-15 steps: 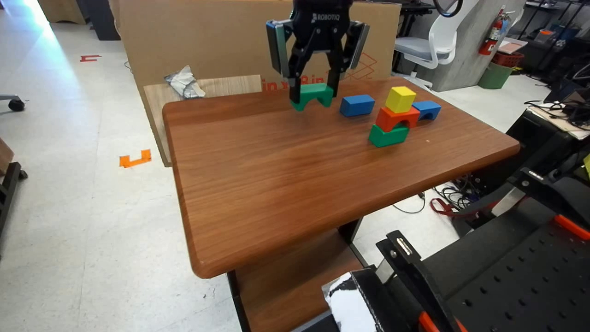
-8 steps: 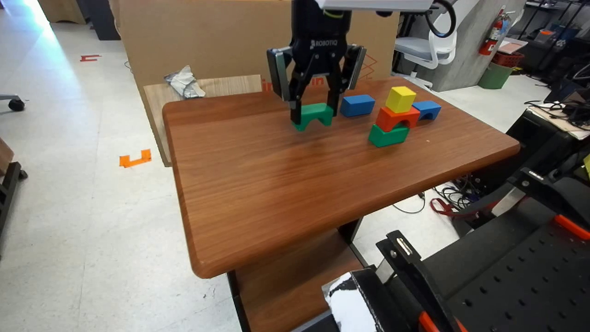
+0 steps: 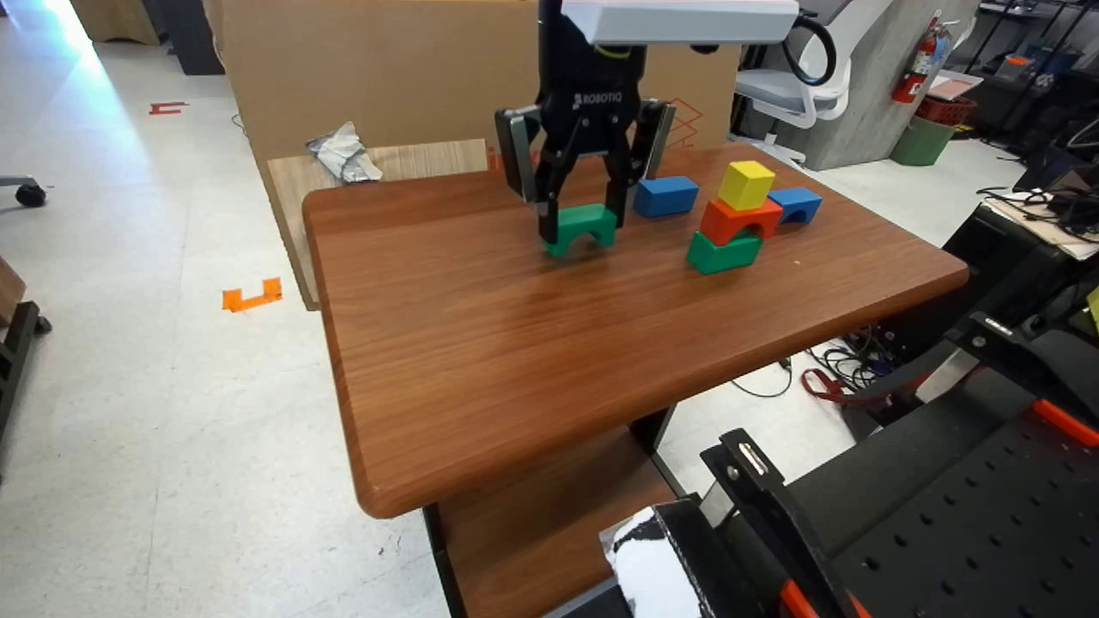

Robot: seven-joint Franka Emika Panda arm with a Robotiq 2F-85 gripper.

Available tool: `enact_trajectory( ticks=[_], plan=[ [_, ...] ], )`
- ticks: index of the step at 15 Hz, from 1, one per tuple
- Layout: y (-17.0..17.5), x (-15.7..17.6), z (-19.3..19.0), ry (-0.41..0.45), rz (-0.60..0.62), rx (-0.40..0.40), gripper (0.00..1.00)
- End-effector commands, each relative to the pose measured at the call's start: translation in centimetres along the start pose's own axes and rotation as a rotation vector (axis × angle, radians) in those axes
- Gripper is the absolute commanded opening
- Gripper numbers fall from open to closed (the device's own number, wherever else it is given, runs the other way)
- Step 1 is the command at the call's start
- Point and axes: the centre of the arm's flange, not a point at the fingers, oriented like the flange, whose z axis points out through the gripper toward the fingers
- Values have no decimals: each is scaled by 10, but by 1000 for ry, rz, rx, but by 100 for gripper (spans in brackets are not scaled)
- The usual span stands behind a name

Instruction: Pick the green block and put it on the table

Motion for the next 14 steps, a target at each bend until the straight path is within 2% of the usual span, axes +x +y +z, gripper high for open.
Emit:
enact_trajectory(
  ticks=[1,2,4,7,9,12,14],
  plan=[
    [-2,10,2,-7,-7,-11,85],
    [-2,11,2,-7,-6,-11,93],
    [-2,12,1,-4,-6,-9,100],
    [-1,11,-5,5,-6,-4,100],
    [2,4,-23,20,-12,16,100],
    [14,-16,-73,59,-31,37,100],
    [30,-26,-107,33,-38,35,100]
  ],
)
